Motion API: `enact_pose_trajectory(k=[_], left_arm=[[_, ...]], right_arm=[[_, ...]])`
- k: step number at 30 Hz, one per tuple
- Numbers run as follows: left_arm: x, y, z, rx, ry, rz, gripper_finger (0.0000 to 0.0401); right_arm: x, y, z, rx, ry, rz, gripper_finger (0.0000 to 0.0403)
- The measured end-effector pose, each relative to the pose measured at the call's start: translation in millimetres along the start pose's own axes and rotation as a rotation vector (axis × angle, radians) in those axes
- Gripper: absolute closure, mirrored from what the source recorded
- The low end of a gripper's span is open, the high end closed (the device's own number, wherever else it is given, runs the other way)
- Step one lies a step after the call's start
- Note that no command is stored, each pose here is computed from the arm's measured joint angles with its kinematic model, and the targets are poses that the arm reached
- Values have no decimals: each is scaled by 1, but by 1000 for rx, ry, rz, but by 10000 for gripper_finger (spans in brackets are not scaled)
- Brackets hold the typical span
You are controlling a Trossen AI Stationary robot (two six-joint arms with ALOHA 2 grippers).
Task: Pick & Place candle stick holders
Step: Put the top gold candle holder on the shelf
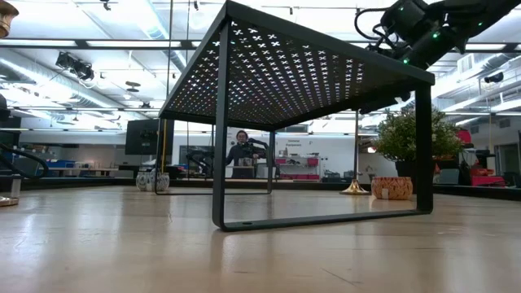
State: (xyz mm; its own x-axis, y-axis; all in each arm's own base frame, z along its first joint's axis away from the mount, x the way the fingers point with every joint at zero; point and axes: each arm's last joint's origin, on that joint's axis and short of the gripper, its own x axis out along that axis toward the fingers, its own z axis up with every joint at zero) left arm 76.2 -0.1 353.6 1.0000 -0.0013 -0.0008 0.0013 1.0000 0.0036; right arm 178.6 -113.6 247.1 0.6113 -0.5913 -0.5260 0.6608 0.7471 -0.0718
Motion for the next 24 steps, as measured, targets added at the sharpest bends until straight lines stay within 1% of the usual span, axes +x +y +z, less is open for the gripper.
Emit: enact_pose_trajectory(k=[11, 15, 24], left_arm=[[0, 0, 0, 0, 0, 0, 355], [0, 0, 0, 0, 0, 0, 355], [0, 0, 0, 0, 0, 0, 355]], right_arm=[[6, 1, 2, 5, -19, -2, 155], [6, 1, 2, 5, -19, -2, 171], [6, 1, 2, 8, -19, -2, 225]])
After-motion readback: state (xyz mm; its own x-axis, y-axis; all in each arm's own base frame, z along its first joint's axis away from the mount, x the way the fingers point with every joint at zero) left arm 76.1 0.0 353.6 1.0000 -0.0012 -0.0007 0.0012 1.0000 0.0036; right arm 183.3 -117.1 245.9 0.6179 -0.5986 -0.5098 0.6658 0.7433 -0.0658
